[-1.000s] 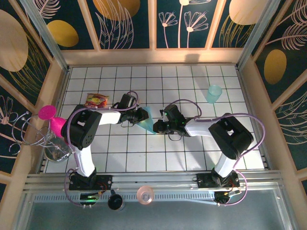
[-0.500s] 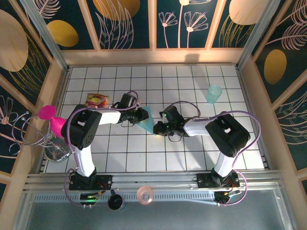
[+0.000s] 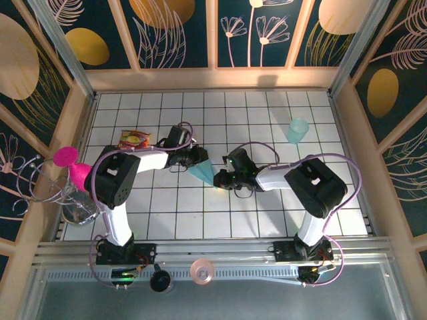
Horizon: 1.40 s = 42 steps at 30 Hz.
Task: Fold a paper plane with a square sheet of paper (pick it up from the middle)
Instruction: Fourth fold the wing at the center of the table.
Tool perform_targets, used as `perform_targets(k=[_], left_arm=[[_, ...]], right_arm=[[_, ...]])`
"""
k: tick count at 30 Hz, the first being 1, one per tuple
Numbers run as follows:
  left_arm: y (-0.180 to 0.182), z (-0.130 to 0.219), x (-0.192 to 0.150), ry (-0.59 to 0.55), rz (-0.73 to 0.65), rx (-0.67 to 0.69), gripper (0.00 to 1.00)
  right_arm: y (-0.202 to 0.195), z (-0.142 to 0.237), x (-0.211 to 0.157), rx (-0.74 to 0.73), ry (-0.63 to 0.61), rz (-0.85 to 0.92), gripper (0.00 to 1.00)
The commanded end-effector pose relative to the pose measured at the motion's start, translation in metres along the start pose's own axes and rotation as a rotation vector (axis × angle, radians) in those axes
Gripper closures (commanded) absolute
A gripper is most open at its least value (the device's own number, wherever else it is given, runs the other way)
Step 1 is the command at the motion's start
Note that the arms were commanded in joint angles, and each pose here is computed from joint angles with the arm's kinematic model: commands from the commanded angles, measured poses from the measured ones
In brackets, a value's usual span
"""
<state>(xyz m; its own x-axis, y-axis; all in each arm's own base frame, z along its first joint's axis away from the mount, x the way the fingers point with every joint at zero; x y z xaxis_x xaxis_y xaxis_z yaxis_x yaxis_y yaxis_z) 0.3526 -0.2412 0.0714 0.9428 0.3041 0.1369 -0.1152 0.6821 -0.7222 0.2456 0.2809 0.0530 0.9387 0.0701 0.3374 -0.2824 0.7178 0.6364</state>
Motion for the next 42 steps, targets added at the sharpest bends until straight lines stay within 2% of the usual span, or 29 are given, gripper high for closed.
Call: perform_targets(k=[1,15,22,25,32,34,37,42], left_arm=[[-0.001,-0.004,0.005,0.0,-0.024,-0.008,0.78],[0.007,-0.015,0.005,0.018,-0.021,-0.002,0.79],[0.018,-0.021,0.003,0.03,0.001,0.044,0.79],[0.023,-0.022,0.001,0.034,0.006,0.065,0.79],[0.03,-0.024,0.001,0.04,0.004,0.105,0.79],[0.031,-0.024,0.001,0.042,0.005,0.109,0.79],[0.031,-0.024,0.0,0.043,0.005,0.11,0.79],[0.029,-0.022,0.0,0.042,0.001,0.108,0.79]], right_arm=[[-0.02,-0.006,-0.016,-0.058,0.047,-0.046,0.91],[-0.025,-0.008,-0.019,-0.074,0.058,-0.058,0.9],[-0.026,-0.007,-0.019,-0.079,0.058,-0.064,0.9],[-0.02,-0.002,-0.012,-0.068,0.029,-0.057,0.87],[0.005,0.032,0.017,-0.033,-0.133,-0.038,0.7],[0.01,0.04,0.024,-0.024,-0.164,-0.029,0.69],[0.021,0.04,0.033,0.008,-0.16,0.011,0.69],[0.034,0.019,0.042,0.066,-0.09,0.049,0.79]])
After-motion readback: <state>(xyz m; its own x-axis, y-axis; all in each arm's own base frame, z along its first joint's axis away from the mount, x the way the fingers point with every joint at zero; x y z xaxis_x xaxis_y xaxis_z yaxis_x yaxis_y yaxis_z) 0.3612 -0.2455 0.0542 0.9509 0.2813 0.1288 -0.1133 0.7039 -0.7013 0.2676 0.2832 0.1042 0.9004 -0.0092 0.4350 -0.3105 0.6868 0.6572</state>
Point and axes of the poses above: each hand's point on the last joint's axis, 136 mm out from that joint toward the fingers, its own z axis back along the fingers, its own y axis along the line the jaws close on, x = y × z, the point moved 5 cm from there along z, back along the fingers, and after that the axes turned 7 degrees about z, right-handed, at the moved point
